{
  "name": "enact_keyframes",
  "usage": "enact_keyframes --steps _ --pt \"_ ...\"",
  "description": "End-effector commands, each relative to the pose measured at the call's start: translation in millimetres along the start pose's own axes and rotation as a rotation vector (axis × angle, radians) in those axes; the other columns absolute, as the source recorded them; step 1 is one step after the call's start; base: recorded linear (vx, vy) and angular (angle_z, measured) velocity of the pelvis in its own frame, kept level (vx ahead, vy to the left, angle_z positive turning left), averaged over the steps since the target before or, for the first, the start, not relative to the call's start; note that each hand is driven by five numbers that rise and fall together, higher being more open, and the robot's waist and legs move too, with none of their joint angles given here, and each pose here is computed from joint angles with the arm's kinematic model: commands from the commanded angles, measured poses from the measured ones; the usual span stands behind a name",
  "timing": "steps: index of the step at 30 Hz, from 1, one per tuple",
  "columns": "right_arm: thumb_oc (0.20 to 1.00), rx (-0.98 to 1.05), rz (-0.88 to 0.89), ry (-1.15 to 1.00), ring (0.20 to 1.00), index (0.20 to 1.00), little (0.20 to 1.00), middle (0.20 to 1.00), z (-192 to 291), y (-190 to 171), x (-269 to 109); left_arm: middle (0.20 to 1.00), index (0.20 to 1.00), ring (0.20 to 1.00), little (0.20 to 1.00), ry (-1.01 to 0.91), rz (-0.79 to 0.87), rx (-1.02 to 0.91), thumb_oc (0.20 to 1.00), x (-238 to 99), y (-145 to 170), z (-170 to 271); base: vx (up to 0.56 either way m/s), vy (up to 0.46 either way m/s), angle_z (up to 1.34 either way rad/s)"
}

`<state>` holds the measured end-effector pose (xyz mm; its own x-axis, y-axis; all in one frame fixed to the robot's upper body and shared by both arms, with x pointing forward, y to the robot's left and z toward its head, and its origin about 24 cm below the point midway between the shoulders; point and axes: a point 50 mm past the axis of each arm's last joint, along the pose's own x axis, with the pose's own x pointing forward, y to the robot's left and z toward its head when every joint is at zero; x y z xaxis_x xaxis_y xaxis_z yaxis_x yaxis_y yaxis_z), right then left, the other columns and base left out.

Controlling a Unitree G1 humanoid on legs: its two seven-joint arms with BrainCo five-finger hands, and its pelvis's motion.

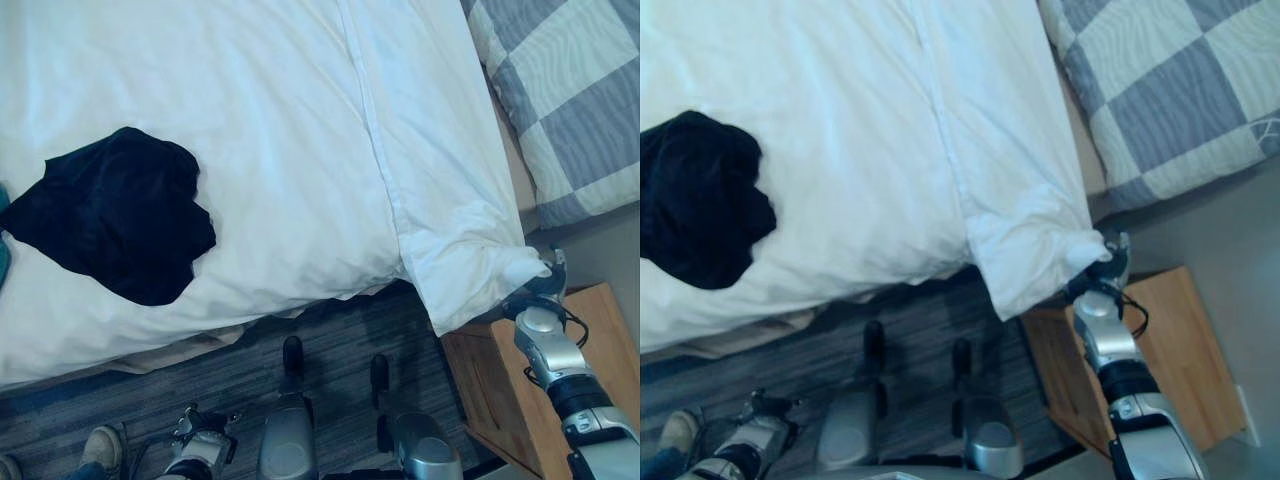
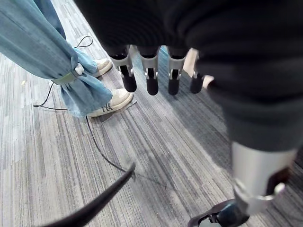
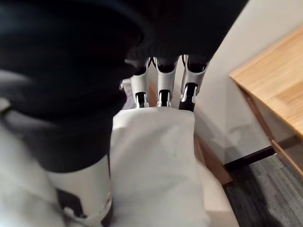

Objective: Tidy up the quilt and then pick up the clothes from the bed and put them into the laundry hamper.

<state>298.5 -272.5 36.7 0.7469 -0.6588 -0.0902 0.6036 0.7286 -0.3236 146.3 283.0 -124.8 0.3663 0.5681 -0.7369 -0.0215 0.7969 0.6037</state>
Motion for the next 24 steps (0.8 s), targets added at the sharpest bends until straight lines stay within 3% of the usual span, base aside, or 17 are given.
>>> enact_keyframes --steps 1,10,16,17,18,20,24 --pt "1.000 -0.180 -0.326 0.378 1.000 1.000 1.000 1.000 -103.1 -81.1 -23.7 1.000 1.000 1.000 1.000 0.110 0.037 0.024 1.000 2.5 11.1 -32.6 0.06 -0.111 0.04" --pt "1.000 -0.271 -0.574 0.259 1.000 1.000 1.000 1.000 -83.4 -137.3 -19.2 1.000 1.000 1.000 1.000 0.179 0.087 0.058 1.000 -0.3 18.5 -60.9 0.06 -0.068 -0.04" --pt "1.000 -0.089 -0.297 -0.126 1.000 1.000 1.000 1.000 -3.8 -119.0 -6.7 1.000 1.000 1.000 1.000 0.215 0.086 0.062 1.000 -4.2 11.9 -67.8 0.06 0.017 -0.13" --pt "0.467 -0.020 -0.175 -0.207 0.467 0.467 0.467 0.467 19.1 -106.0 -5.0 1.000 1.000 1.000 1.000 0.220 0.089 0.065 1.000 -3.9 13.3 -66.9 0.08 -0.023 -0.21" --pt "0.200 0.003 -0.126 -0.226 0.200 0.200 0.200 0.200 31.4 -98.0 -3.6 1.000 1.000 1.000 1.000 0.224 0.091 0.070 1.000 -3.3 15.3 -65.7 0.15 -0.085 -0.05" --pt "0.200 0.020 -0.027 -0.289 0.200 0.200 0.200 0.200 57.0 -73.5 0.4 1.000 1.000 1.000 1.000 0.233 0.103 0.092 1.000 -1.1 22.0 -59.7 0.13 -0.111 0.03" --pt "0.200 0.021 -0.004 -0.360 0.200 0.200 0.200 0.200 99.6 -49.2 17.6 1.000 1.000 1.000 1.000 0.237 0.131 0.116 1.000 3.5 35.8 -46.6 0.05 -0.107 0.13"
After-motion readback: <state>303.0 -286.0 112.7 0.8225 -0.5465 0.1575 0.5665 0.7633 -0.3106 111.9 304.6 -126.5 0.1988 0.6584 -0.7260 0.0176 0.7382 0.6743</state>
